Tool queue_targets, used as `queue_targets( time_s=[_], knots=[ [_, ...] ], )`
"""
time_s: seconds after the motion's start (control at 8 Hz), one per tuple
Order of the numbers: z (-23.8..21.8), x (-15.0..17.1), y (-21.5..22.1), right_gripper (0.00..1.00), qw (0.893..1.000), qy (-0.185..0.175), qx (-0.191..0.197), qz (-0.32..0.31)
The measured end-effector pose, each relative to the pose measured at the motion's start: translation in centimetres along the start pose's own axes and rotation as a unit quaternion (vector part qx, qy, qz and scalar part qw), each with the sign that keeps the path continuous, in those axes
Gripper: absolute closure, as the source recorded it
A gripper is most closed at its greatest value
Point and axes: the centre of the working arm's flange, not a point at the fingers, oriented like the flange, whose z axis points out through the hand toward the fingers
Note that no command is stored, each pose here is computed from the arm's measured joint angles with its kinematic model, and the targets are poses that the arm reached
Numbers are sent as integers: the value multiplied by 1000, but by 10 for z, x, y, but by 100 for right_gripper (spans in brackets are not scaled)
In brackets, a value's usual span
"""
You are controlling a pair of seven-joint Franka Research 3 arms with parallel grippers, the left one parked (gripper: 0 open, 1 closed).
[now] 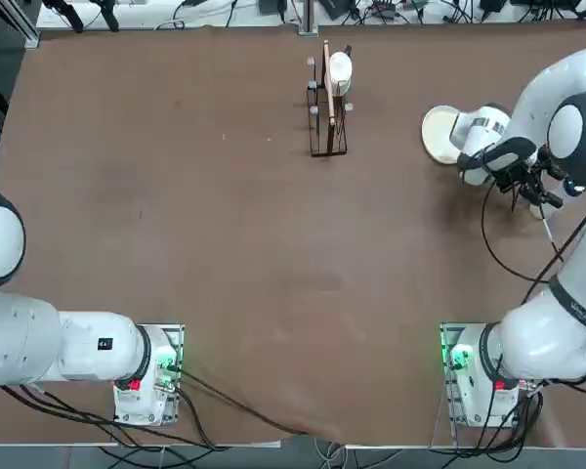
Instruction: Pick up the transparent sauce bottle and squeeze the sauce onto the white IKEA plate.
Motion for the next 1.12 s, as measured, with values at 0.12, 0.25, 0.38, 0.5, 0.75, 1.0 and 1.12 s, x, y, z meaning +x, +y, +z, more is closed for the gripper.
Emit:
queue_targets(
  time_s=[0.12, 0.25, 0.38, 0.5, 0.75, 1.0, 1.12],
  knots=[
    [2, -1, 1, 0, 1000, -1, 0, 1],
    [5, -1, 0, 0, 1000, 0, 3, 4],
    [10, -2, -2, 0, 1000, 4, 8, 6],
    [17, -6, -4, 0, 1000, 8, 14, 5],
    [30, -13, -9, 0, 1000, 5, 18, 2],
    [38, -17, -12, 1, 1000, 2, 22, 6],
    [43, -18, -14, 4, 1000, 5, 25, 9]
  ],
)
